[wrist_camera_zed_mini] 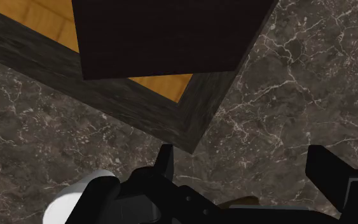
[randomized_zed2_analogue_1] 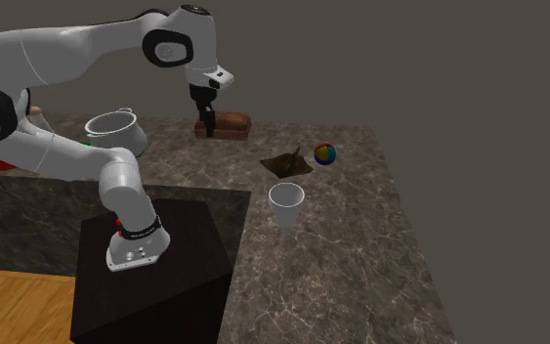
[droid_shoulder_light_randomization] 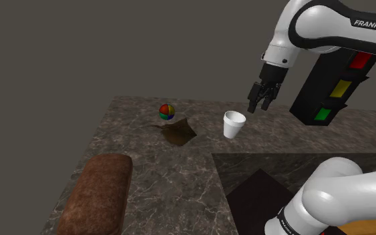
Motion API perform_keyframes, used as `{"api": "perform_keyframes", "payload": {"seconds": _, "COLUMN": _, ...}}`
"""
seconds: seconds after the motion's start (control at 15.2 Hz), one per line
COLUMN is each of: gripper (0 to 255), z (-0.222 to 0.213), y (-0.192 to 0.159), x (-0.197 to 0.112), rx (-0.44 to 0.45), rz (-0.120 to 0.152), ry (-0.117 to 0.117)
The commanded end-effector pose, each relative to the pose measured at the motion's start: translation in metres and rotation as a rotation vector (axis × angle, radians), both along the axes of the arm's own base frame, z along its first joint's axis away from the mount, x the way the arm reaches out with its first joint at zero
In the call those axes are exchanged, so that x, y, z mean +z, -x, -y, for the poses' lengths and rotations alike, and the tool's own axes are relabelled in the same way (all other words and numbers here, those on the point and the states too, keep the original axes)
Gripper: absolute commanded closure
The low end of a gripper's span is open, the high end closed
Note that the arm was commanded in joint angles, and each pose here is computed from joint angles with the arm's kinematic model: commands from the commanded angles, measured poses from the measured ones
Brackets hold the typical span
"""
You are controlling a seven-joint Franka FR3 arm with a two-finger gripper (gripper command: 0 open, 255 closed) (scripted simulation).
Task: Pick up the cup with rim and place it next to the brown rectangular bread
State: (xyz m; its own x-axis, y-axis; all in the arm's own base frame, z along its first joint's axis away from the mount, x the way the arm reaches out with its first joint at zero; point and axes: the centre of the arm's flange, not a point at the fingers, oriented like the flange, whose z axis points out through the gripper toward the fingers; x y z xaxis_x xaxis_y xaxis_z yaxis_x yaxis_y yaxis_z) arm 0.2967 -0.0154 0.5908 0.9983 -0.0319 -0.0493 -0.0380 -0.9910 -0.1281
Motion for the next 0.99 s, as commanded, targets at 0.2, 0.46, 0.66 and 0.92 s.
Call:
{"api": "perform_keyframes", "payload": {"seconds": 0.2, "gripper": 0, "z": 0.014, "y": -0.026, "x": -0.024, "rx": -0.004, "rz": -0.004, "ry": 0.026}}
{"api": "perform_keyframes", "payload": {"seconds": 0.46, "gripper": 0, "z": 0.033, "y": -0.061, "x": -0.056, "rx": -0.008, "rz": -0.009, "ry": 0.061}}
{"api": "perform_keyframes", "payload": {"seconds": 0.66, "gripper": 0, "z": 0.048, "y": -0.086, "x": -0.080, "rx": -0.012, "rz": -0.012, "ry": 0.087}}
{"api": "perform_keyframes", "payload": {"seconds": 0.92, "gripper": 0, "z": 0.069, "y": -0.121, "x": -0.111, "rx": -0.016, "rz": -0.017, "ry": 0.121}}
